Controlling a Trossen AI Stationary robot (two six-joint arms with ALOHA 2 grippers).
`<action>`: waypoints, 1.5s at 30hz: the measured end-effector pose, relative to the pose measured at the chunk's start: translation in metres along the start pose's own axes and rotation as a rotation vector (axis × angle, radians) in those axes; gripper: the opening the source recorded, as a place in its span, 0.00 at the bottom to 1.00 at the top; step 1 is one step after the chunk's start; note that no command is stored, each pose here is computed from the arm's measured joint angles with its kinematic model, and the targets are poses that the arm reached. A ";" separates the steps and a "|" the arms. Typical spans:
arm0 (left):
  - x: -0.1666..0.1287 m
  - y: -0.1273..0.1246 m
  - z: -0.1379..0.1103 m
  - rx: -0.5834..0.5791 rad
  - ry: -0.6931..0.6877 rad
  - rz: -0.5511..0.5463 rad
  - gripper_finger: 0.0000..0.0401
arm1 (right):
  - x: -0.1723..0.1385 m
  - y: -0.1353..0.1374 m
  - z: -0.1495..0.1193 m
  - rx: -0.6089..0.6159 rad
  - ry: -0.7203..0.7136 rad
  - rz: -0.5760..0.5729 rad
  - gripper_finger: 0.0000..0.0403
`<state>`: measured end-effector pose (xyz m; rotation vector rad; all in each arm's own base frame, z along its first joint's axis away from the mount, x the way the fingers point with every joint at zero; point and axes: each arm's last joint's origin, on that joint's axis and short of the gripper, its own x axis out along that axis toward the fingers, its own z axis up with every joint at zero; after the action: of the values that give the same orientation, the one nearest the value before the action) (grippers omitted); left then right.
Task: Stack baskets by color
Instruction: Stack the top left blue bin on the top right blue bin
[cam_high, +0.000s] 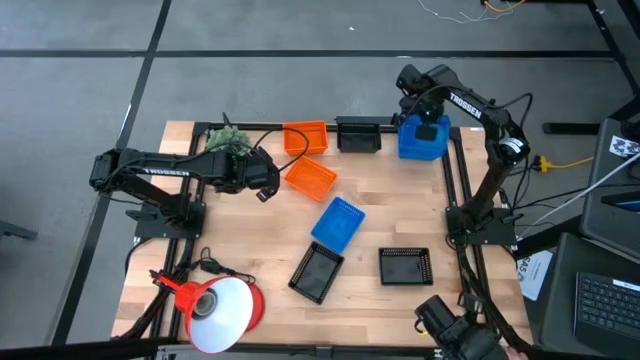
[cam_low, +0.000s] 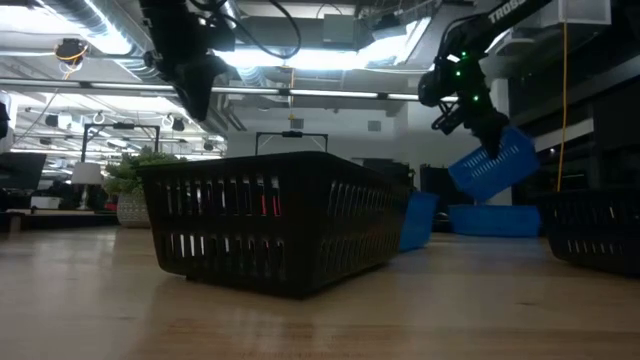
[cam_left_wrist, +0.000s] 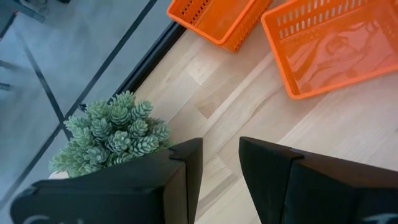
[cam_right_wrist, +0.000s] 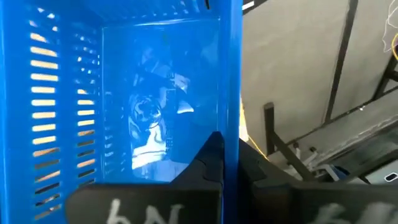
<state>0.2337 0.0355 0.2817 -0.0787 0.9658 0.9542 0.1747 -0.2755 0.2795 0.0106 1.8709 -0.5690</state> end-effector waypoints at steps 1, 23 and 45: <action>0.000 0.000 0.000 -0.002 -0.002 -0.001 0.24 | 0.000 0.000 0.000 -0.001 -0.001 0.001 0.00; 0.000 -0.002 0.005 -0.011 -0.038 -0.022 0.24 | 0.005 0.004 0.023 -0.242 -0.055 -0.042 0.00; 0.000 -0.003 0.006 -0.017 -0.045 -0.026 0.24 | 0.022 -0.009 0.032 -0.046 -0.258 0.134 0.00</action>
<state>0.2394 0.0363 0.2841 -0.0837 0.9133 0.9368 0.1924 -0.3015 0.2555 0.0306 1.6181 -0.4137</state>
